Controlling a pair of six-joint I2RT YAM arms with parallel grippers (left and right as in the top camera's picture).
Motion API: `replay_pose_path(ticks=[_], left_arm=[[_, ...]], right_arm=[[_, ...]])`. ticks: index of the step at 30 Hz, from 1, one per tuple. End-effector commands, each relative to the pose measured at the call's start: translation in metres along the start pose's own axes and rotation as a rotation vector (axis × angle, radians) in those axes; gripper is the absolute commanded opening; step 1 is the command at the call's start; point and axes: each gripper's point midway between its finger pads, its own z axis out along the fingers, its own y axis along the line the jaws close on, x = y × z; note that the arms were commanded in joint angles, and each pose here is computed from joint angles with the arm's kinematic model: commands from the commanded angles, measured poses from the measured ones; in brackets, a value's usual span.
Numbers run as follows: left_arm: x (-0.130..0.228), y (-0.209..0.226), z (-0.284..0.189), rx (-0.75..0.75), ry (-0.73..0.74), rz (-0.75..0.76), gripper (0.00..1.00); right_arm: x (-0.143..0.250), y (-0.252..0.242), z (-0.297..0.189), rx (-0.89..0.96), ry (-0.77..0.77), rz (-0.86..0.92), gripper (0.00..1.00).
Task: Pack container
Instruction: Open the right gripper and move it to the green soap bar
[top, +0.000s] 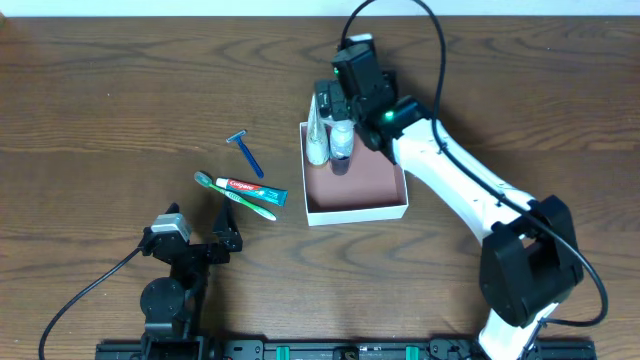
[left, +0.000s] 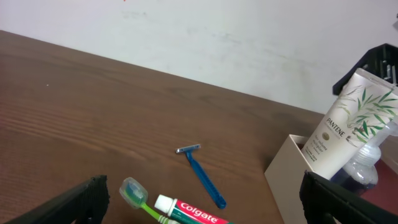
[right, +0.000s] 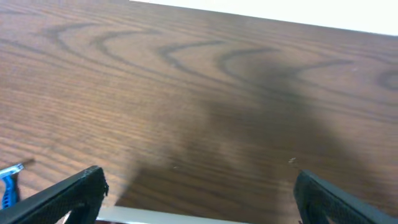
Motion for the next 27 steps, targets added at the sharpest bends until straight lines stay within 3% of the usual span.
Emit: replay_pose_path(ticks=[1,8,15,19,27], left_arm=[[0.015,0.003,0.001,-0.002,0.046,0.014,0.98],[0.015,0.003,0.001,-0.002,0.046,0.014,0.98],[0.015,0.003,0.001,-0.002,0.046,0.014,0.98],[0.015,0.003,0.001,-0.002,0.046,0.014,0.98],[0.015,0.003,0.001,-0.002,0.046,0.014,0.98]], right_arm=[[-0.036,-0.011,-0.028,0.008,-0.091,-0.017,0.99],[-0.064,-0.022,-0.068,0.000,-0.168,-0.005,0.99],[-0.060,-0.077,-0.121,0.076,-0.113,0.147,0.99],[-0.034,-0.124,-0.148,0.170,-0.011,0.252,0.99],[0.065,-0.201,-0.176,0.424,0.329,0.503,0.99]])
